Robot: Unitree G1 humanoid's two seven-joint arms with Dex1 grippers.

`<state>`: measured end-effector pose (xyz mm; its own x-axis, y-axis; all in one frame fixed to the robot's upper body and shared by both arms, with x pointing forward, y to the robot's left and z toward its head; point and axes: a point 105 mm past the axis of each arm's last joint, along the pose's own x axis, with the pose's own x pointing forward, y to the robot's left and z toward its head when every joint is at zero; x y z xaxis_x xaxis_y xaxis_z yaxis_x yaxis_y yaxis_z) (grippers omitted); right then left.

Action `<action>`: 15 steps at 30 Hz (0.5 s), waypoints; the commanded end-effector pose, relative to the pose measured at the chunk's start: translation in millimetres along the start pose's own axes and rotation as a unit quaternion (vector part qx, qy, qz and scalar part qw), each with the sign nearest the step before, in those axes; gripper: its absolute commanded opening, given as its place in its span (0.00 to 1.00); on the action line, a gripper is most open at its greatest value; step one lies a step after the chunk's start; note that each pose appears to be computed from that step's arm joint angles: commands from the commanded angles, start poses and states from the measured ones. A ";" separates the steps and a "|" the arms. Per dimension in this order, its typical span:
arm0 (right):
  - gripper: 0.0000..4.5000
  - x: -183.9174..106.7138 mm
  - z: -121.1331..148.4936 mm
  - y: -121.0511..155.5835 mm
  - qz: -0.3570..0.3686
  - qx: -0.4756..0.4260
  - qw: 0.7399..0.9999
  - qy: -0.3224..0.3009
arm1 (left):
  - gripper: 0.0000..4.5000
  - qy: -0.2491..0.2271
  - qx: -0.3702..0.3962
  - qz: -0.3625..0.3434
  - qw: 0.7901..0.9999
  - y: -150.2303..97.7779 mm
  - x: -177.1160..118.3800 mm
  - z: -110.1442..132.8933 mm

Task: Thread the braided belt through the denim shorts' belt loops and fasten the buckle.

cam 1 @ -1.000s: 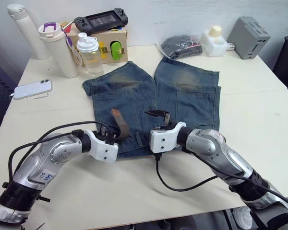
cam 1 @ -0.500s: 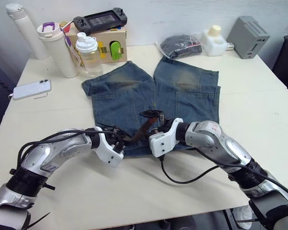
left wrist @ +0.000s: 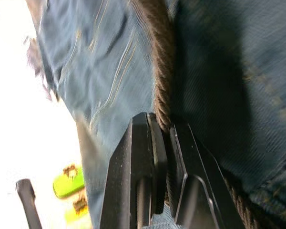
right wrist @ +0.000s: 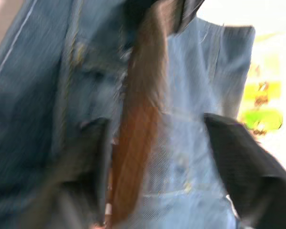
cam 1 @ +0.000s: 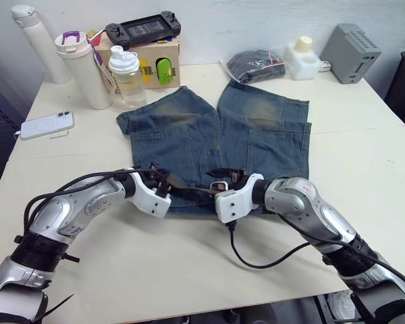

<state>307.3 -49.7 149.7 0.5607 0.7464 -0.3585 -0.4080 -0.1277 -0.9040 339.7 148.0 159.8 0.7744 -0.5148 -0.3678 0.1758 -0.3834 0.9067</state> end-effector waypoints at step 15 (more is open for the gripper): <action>0.00 -10.6 9.6 -16.5 -0.055 0.054 0.997 0.015 | 0.44 0.013 -0.167 0.038 0.985 4.4 -12.8 2.9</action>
<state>301.6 -50.8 152.5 0.6096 0.7181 -0.3358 -0.4742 -0.0091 -0.8804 334.8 150.4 154.0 0.8075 -0.4881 -0.3312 0.3150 -0.1179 0.9417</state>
